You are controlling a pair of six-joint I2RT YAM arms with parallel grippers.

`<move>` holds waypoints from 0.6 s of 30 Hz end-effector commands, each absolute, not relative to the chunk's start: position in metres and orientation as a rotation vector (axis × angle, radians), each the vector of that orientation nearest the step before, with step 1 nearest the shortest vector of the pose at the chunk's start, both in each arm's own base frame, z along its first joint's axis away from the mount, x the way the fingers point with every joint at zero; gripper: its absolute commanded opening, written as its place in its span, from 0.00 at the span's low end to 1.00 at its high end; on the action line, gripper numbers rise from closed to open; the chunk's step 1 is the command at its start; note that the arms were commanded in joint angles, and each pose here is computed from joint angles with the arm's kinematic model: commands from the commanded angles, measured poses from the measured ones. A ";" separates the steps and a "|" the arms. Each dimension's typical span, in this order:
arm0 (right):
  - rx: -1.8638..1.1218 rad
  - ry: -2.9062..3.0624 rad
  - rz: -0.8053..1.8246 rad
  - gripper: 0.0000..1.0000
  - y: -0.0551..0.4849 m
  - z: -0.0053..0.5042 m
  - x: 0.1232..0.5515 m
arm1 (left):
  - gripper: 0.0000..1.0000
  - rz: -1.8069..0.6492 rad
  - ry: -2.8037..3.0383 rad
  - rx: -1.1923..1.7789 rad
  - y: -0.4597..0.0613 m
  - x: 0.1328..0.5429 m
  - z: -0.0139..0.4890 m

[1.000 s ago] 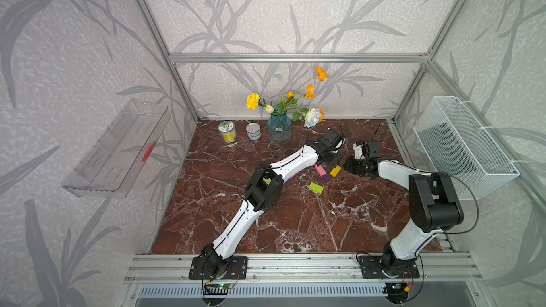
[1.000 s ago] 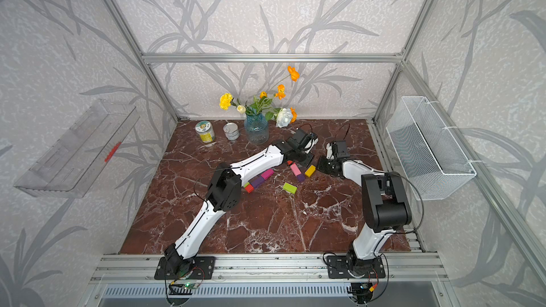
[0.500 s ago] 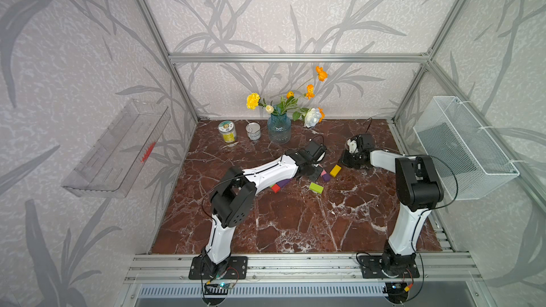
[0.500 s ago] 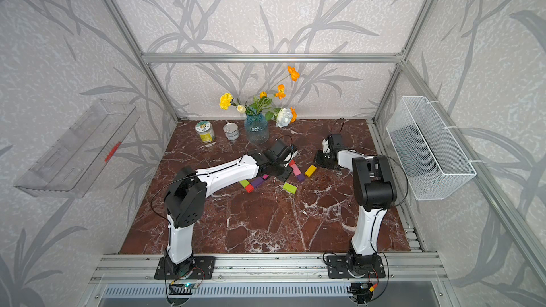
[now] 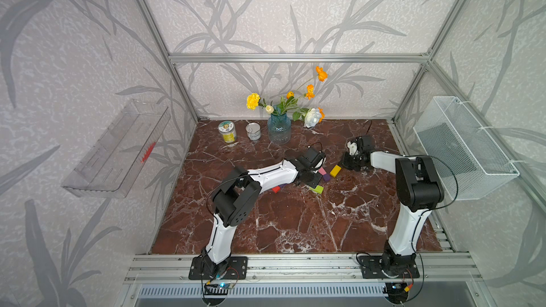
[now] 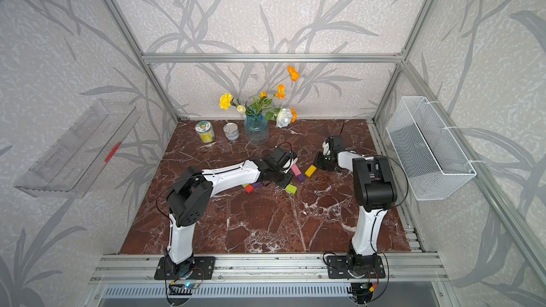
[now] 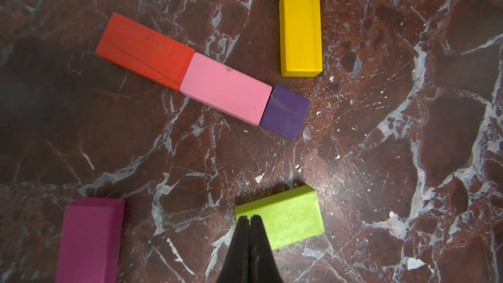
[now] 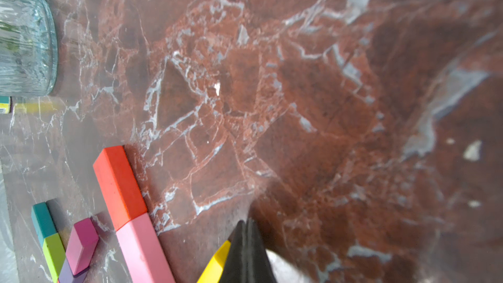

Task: Assemble the letter v with building blocks
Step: Assemble the building block at the center of the board.

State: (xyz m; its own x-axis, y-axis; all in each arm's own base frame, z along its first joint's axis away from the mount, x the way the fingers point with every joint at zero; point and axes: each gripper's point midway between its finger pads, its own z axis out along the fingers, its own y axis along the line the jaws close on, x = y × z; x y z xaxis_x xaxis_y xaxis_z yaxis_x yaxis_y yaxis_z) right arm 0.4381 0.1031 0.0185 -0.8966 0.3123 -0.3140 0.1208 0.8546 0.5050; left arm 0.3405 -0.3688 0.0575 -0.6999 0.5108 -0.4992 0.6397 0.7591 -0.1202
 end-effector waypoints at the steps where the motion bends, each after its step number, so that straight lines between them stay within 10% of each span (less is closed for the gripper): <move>1: 0.323 2.658 0.684 0.00 0.102 0.022 0.426 | 0.00 -0.408 2.547 0.858 -0.373 0.345 0.051; 18: 0.353 2.662 0.656 0.00 0.096 0.020 0.412 | 0.00 -0.431 2.600 0.828 -0.379 0.360 0.032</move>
